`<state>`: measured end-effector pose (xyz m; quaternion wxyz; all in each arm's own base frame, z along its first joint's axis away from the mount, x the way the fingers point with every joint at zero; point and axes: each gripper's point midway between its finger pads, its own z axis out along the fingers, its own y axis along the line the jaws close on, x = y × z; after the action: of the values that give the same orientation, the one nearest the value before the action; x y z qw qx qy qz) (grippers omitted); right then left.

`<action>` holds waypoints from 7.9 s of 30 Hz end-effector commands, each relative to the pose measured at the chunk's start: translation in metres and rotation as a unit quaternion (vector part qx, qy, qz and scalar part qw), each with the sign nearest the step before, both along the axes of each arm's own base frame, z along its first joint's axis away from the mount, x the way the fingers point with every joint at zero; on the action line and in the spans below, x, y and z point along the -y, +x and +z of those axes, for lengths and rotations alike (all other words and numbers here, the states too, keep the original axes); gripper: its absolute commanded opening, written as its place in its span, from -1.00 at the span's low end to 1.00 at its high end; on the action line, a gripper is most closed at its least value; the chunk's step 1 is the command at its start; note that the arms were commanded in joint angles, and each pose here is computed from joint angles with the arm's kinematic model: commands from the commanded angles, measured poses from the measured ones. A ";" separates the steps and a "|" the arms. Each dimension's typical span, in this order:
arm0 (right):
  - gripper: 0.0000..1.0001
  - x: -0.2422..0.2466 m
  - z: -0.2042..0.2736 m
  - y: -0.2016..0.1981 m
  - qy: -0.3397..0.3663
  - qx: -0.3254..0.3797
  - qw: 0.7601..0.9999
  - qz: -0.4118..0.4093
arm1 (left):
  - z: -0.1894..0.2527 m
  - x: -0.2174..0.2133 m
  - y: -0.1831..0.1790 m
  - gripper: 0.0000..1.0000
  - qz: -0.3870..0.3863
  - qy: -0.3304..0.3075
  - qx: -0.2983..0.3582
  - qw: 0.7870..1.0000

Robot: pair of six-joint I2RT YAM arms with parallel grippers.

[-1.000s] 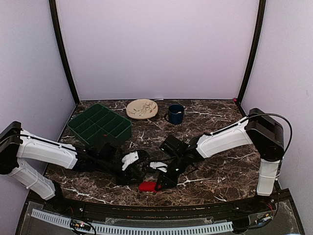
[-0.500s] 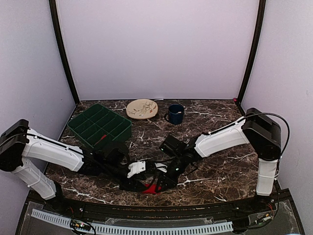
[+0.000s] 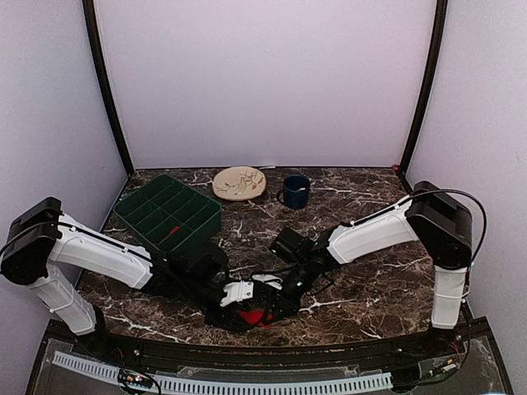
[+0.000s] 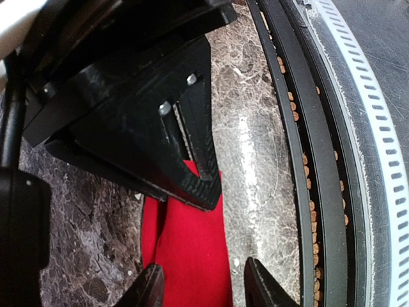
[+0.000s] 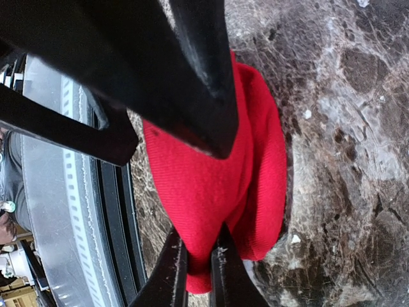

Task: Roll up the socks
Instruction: Roll the sock at the center of the board, then place the sock in the storage box.

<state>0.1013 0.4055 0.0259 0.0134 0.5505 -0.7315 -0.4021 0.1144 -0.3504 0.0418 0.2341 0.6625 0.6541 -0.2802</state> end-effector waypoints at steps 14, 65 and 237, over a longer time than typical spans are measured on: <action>-0.96 0.010 -0.017 -0.007 -0.032 -0.027 0.999 0.010 | -0.001 0.016 0.004 -0.11 -0.023 0.005 0.038 0.999; -0.42 0.019 -0.009 -0.001 -0.012 -0.059 0.998 -0.024 | -0.040 0.014 0.002 -0.76 -0.010 0.111 0.015 0.994; 0.04 0.101 0.096 0.230 0.010 0.269 0.855 -0.444 | 0.225 -0.208 0.276 -0.14 0.576 -0.118 0.142 0.797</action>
<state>0.2848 0.3359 0.0767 -0.2683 0.3355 -0.8642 -0.2620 0.3725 -0.1448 0.2157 0.3917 0.2244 0.8903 -0.0596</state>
